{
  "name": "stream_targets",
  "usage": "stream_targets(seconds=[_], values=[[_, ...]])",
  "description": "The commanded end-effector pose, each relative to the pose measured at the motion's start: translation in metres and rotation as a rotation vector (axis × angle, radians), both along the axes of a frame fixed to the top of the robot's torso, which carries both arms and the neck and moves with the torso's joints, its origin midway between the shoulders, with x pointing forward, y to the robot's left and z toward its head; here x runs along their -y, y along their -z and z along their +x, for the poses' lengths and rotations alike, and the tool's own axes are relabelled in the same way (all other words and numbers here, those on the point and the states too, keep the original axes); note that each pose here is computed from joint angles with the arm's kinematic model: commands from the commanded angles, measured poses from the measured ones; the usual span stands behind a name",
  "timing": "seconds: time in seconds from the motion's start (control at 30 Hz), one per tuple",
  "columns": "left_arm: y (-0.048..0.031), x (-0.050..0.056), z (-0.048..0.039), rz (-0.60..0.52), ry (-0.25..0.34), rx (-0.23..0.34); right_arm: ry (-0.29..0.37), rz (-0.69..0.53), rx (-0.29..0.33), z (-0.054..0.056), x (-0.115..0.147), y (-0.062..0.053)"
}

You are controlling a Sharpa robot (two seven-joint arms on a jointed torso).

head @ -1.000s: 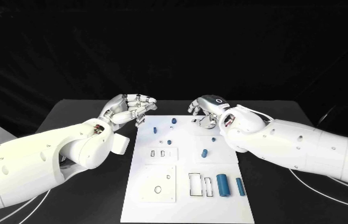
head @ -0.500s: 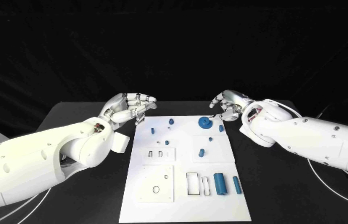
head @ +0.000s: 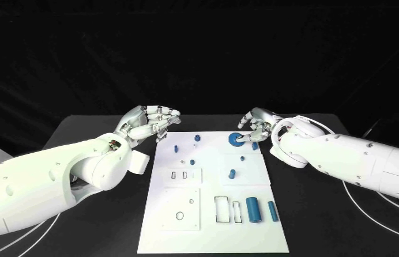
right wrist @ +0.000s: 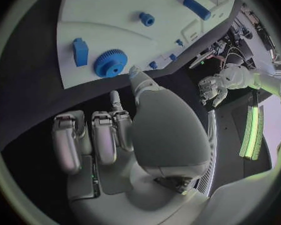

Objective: Assemble the parts on the task board

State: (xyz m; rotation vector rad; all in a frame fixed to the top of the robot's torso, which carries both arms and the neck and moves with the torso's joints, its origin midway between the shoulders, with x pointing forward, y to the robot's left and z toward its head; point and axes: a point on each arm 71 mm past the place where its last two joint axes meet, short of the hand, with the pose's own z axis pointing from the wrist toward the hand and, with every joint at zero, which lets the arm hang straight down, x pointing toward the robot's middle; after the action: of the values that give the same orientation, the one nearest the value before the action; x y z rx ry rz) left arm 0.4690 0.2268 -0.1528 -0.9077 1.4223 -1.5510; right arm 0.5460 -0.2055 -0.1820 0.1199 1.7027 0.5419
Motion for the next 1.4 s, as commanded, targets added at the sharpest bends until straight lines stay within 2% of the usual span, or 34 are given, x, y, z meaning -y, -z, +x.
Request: stream_targets(seconds=[0.03, 0.5, 0.9, 1.4], values=[[-0.0012, 0.003, -0.0005, -0.008, 0.021, 0.004, 0.009, -0.026, -0.034, 0.001, -0.001, 0.007], [-0.0009, 0.003, 0.0000, -0.007, 0.023, 0.003, 0.034, -0.061, -0.035, 0.005, -0.004, 0.017], [-0.0007, 0.002, 0.0002, -0.006, 0.023, 0.000, 0.046, -0.058, -0.034, 0.008, -0.005, 0.019], [-0.0004, 0.002, 0.0003, -0.005, 0.025, -0.003, 0.023, -0.061, -0.032, 0.006, -0.014, 0.020]])
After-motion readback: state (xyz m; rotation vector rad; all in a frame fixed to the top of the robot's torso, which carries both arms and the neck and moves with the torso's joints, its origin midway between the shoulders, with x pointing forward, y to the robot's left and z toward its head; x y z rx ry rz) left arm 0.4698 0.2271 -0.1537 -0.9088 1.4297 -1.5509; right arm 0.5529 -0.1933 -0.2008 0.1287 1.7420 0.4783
